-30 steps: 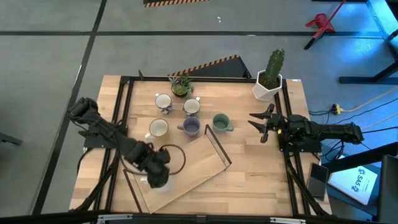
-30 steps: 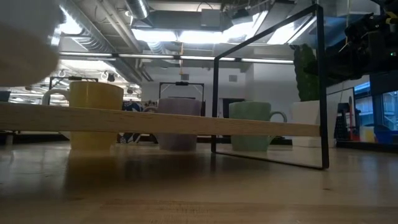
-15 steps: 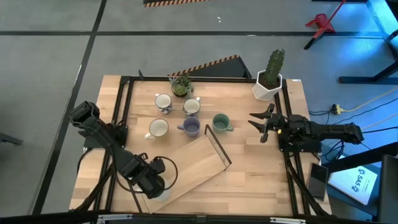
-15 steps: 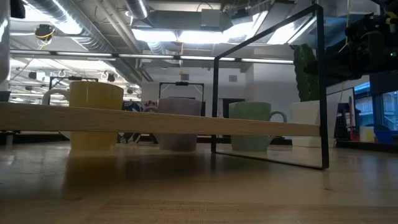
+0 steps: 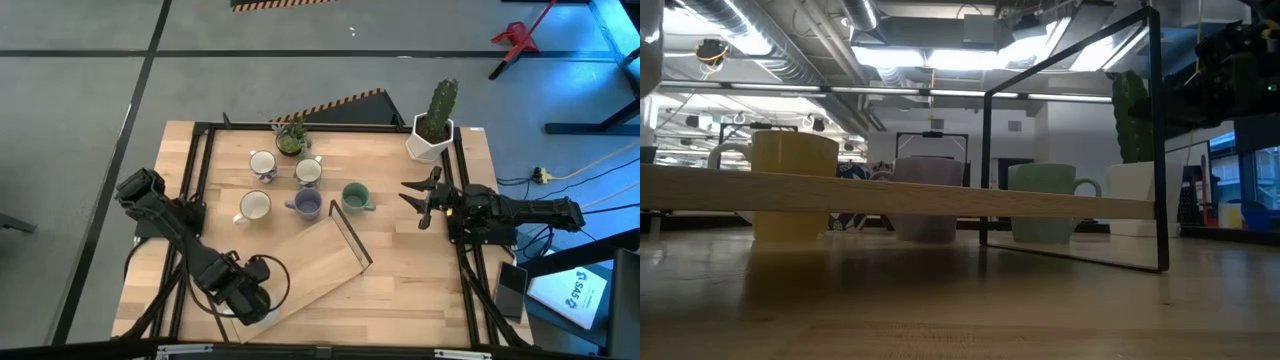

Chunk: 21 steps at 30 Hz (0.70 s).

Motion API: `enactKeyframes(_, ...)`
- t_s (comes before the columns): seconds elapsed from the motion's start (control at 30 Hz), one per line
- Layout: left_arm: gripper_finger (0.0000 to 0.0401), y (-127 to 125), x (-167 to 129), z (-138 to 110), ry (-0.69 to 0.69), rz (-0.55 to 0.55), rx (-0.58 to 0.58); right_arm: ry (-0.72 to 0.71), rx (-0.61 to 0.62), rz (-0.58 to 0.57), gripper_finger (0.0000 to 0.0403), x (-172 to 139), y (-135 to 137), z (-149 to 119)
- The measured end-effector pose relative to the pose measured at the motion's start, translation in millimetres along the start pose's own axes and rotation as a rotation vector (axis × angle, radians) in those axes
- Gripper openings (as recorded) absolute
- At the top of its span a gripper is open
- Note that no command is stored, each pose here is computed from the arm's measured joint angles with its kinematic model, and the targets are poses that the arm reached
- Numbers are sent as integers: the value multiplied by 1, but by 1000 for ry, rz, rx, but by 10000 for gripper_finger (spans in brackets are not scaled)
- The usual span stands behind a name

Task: Place coffee mugs
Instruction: Put the white green mug at the bottom left corner of the shelf

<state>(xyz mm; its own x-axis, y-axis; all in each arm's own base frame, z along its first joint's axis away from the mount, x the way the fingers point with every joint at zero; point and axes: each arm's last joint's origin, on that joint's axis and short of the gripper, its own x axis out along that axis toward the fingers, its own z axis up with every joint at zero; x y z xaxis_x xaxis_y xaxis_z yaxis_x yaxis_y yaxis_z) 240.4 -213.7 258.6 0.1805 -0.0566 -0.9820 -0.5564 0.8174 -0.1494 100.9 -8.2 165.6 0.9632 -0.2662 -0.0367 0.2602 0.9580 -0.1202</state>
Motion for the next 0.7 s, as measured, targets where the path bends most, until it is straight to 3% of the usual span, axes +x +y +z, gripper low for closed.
enactKeyframes(0.7,16,-7,-1,-13,63,20,-95,0,-30,4,143,0,0,0)
